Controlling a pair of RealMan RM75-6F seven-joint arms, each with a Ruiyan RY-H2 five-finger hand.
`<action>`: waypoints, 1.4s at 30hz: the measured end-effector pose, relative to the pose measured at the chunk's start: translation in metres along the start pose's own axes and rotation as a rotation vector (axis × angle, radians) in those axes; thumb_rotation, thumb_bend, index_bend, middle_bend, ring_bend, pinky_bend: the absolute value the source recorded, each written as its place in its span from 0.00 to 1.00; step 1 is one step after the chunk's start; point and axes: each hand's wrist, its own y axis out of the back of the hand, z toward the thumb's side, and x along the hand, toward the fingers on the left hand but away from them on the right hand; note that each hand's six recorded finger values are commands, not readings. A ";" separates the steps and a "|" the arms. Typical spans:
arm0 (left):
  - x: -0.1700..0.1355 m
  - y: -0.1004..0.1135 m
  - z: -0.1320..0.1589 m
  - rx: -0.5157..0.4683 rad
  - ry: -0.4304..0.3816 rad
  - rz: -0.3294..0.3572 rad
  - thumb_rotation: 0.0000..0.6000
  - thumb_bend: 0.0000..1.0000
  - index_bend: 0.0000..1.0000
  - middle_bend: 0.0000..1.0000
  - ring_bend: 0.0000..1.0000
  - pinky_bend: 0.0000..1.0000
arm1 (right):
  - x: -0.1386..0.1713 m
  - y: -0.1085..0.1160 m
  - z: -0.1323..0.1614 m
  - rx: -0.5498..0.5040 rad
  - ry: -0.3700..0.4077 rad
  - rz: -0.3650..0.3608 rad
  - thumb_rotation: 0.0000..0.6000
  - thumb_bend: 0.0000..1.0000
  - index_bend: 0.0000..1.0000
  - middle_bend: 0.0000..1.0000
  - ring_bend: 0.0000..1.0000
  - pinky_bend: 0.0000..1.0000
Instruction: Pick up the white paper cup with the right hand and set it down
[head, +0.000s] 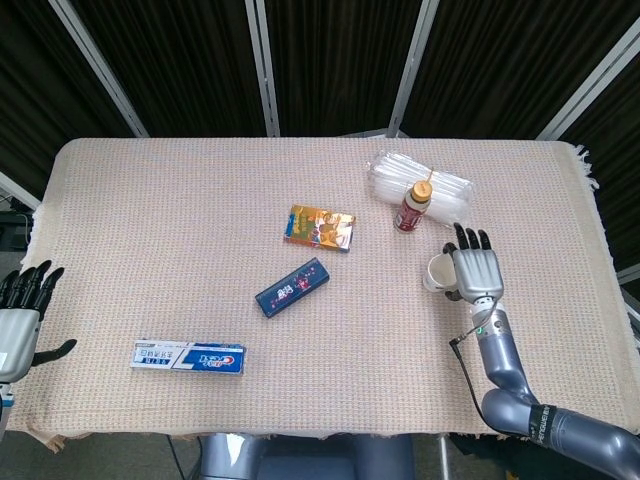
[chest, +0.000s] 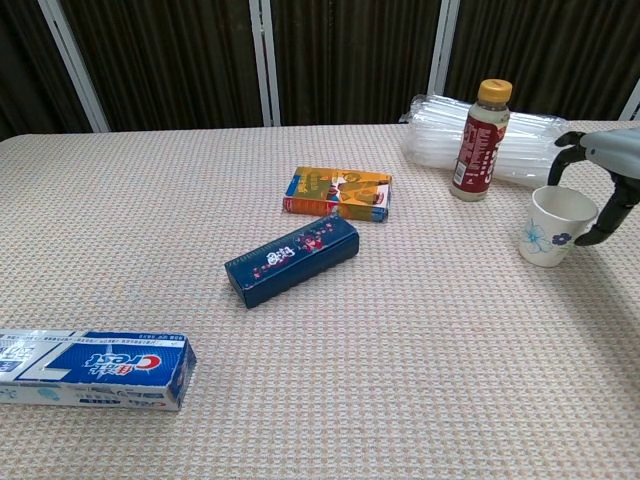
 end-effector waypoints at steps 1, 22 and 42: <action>0.000 0.000 0.000 0.000 0.000 0.000 1.00 0.00 0.00 0.00 0.00 0.00 | -0.001 0.000 0.000 0.000 -0.002 -0.001 1.00 0.12 0.35 0.06 0.00 0.00; 0.000 0.000 0.000 0.001 -0.001 -0.001 1.00 0.00 0.00 0.00 0.00 0.00 | 0.011 0.010 0.032 -0.164 0.061 -0.005 1.00 0.13 0.45 0.12 0.00 0.00; 0.000 0.000 0.000 -0.002 -0.006 -0.003 1.00 0.00 0.00 0.00 0.00 0.00 | 0.005 -0.011 0.056 -0.437 -0.006 0.041 1.00 0.13 0.45 0.12 0.00 0.00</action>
